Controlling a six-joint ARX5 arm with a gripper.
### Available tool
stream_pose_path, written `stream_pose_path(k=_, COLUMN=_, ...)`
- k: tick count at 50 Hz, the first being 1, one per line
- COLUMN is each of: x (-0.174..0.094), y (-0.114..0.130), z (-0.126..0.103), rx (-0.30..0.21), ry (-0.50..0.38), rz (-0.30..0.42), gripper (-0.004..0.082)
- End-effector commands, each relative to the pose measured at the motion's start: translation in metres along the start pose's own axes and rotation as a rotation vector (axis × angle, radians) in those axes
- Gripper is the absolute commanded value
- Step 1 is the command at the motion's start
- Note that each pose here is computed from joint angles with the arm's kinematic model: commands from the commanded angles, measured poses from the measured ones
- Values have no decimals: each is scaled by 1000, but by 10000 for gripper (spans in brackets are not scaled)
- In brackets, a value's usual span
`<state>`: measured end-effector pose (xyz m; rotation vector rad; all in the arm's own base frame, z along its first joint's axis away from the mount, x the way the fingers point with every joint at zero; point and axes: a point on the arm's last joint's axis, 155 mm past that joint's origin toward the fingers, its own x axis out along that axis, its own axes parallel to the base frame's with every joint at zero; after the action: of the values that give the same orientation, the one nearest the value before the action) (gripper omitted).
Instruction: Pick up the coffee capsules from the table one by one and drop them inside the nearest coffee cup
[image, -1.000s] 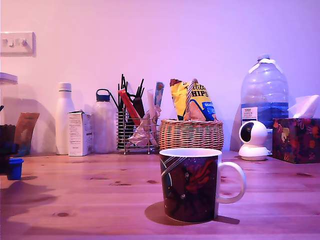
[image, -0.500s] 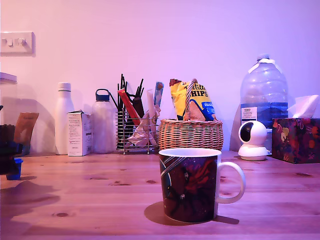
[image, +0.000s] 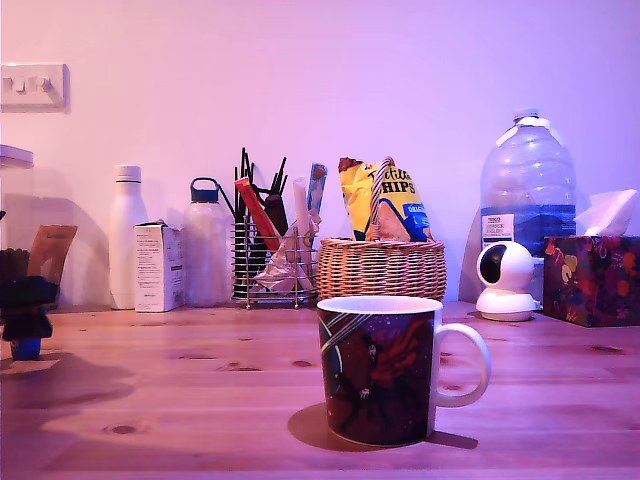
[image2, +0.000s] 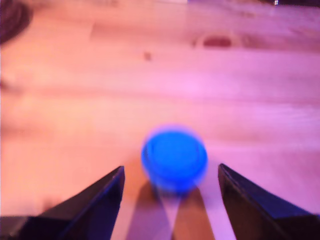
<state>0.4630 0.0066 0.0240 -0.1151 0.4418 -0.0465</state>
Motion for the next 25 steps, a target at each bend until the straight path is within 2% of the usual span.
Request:
stream_pose_path(k=1, x=4, y=-1, z=-12, rx=23, ry=27, rz=-4, gripper=536)
stream_pose_path(k=18, x=20, y=1, z=-17, rx=50, ry=66, rz=-4, gripper=528)
stream_pose_path(k=25, x=21, y=0, z=-20, rx=49, ry=79, rz=-5, gripper=438)
